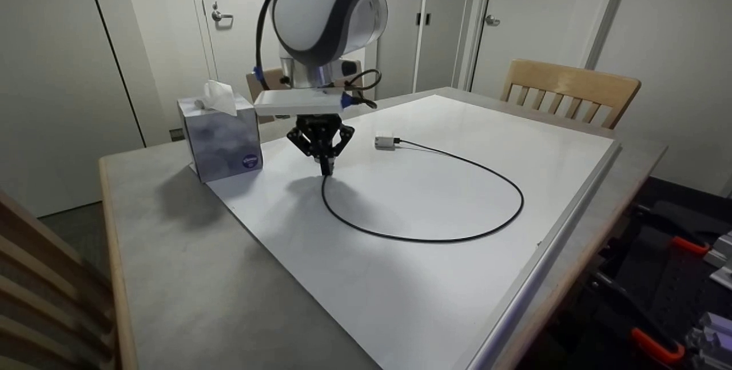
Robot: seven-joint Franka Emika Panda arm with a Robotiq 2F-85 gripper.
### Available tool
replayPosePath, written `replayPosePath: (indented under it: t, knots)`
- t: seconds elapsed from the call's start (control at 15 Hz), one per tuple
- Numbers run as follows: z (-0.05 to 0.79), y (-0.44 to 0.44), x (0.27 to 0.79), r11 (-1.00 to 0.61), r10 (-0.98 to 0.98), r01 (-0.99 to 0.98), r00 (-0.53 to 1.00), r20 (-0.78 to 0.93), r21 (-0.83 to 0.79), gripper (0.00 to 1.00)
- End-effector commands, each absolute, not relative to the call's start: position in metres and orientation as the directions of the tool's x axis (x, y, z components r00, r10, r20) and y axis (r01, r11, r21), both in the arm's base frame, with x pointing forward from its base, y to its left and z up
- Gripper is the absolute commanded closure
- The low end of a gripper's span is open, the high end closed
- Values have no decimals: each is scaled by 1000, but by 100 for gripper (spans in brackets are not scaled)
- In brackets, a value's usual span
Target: Coil the charger on the table
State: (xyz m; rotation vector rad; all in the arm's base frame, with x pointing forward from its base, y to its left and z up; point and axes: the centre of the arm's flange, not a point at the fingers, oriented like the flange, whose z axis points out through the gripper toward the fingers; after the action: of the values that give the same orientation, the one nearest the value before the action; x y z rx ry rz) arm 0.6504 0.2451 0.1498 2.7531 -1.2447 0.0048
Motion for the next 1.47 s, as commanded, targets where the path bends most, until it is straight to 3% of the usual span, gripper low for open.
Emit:
replayPosePath:
  t: [0.0,0.33,1.0,1.4]
  knots:
    - [150,234,655,-643,-757,-758,651,61,111,96]
    - [153,221,659,-629,-767,-768,638,68,117,99]
    - [156,155,722,-573,-814,-819,574,93,39,99]
    - [159,105,747,-420,-904,-908,417,98,-10,99]
